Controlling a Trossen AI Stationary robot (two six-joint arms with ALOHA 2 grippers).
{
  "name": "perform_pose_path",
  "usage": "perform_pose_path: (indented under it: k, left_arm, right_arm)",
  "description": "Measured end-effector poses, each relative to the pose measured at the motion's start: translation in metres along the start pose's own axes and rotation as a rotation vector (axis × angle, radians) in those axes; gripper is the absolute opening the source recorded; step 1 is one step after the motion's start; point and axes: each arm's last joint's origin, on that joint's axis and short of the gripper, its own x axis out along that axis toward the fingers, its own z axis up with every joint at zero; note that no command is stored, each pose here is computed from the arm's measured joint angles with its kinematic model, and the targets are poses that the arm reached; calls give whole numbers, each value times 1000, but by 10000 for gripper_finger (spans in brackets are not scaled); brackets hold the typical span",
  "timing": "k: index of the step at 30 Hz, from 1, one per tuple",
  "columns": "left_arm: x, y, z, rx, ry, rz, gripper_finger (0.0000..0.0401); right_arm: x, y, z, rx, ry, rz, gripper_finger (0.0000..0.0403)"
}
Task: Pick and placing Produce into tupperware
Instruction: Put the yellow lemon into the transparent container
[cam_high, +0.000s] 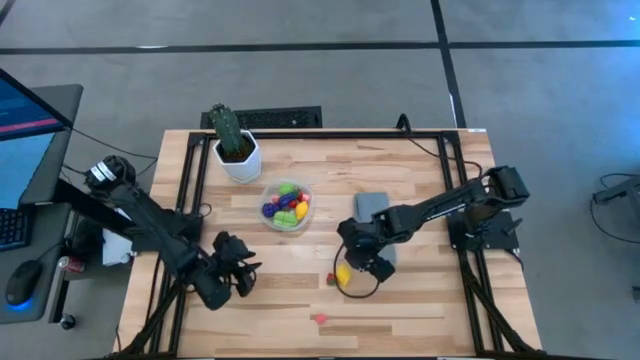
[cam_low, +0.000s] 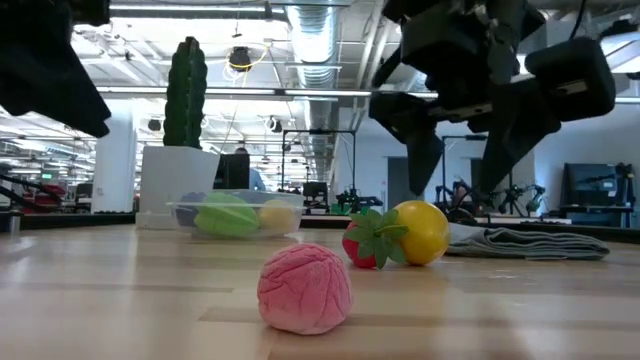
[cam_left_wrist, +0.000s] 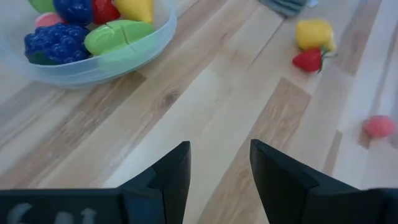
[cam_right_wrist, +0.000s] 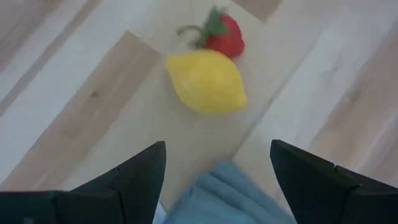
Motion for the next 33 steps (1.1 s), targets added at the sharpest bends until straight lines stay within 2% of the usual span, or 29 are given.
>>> perform_pose_path:
  k: [11, 13, 33]
  left_arm:
    - [-10, -2, -10, -51, -24, -27, 155]
    - [-11, -2, -11, -57, -28, -30, 155]
    - [-21, -5, -21, -94, -55, -75, 155]
  right_arm:
    - [15, 5, 21, -74, -14, -22, 311]
    - [16, 6, 18, -76, 12, -26, 311]
    - [20, 2, 25, -137, -54, -52, 311]
